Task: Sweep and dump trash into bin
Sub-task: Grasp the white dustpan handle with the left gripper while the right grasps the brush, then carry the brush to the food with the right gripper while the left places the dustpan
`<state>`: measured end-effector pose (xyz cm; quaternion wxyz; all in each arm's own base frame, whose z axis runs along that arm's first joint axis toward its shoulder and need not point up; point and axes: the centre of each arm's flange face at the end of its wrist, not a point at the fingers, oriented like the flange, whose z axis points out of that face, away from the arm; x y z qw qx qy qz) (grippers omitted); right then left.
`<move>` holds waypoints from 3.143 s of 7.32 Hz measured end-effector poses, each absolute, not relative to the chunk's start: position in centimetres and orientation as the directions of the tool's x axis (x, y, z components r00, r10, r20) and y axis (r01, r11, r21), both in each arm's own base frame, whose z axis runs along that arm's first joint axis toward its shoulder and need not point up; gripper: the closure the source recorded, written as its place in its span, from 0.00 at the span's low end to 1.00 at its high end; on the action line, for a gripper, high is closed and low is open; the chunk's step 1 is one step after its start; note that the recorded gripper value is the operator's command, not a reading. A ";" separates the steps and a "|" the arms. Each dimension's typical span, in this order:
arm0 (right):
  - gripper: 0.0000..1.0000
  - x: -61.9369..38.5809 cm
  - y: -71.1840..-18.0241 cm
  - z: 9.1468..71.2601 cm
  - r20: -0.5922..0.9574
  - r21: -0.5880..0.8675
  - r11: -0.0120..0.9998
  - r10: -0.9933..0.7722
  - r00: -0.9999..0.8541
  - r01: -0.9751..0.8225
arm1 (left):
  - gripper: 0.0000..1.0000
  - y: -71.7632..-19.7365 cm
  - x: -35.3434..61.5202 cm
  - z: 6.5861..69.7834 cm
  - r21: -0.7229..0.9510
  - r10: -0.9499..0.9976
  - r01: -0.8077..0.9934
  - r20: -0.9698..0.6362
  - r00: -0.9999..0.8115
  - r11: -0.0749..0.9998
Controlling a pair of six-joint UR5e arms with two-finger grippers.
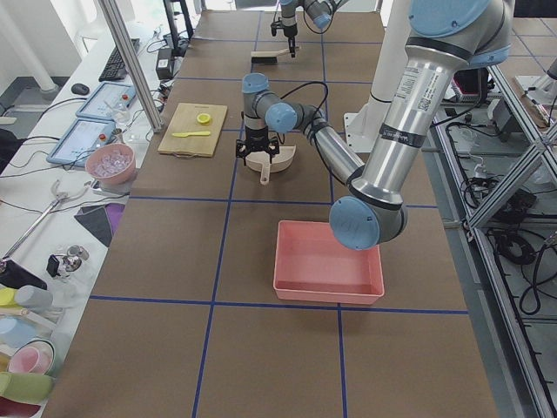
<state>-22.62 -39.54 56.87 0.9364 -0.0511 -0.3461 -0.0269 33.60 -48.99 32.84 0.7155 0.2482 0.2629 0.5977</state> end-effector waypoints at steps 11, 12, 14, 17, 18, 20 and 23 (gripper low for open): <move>1.00 -19.0 -42.0 49.7 0.708 0.132 0.987 -0.162 0.687 0.097 | 0.39 -47.8 42.8 37.3 0.671 0.998 -0.740 -0.018 0.053 0.051; 1.00 -17.8 -41.5 49.5 0.733 0.116 0.988 -0.155 0.663 0.103 | 0.39 -47.7 42.6 36.9 0.678 0.998 -0.733 -0.015 0.054 0.050; 1.00 -14.7 -41.8 49.1 0.764 0.089 0.994 -0.106 0.637 0.058 | 0.39 -47.5 42.1 36.0 0.691 0.998 -0.721 -0.008 0.055 0.045; 1.00 -11.1 -42.6 47.1 0.819 0.060 0.998 -0.052 0.572 0.004 | 0.39 -47.3 41.9 36.0 0.691 0.998 -0.721 -0.009 0.055 0.046; 1.00 -10.6 -42.9 45.9 0.838 0.088 0.996 -0.075 0.541 0.002 | 0.39 -47.3 42.0 36.2 0.688 0.999 -0.725 -0.011 0.053 0.046; 1.00 -11.6 -42.7 43.2 0.883 0.140 0.989 -0.144 0.446 0.041 | 0.94 -47.2 42.2 36.5 0.684 0.999 -0.728 -0.013 0.051 0.046; 1.00 -14.9 -41.2 39.6 0.945 -0.027 0.999 0.017 0.327 0.024 | 1.00 -47.2 41.8 36.7 0.680 0.999 -0.732 -0.019 0.048 0.048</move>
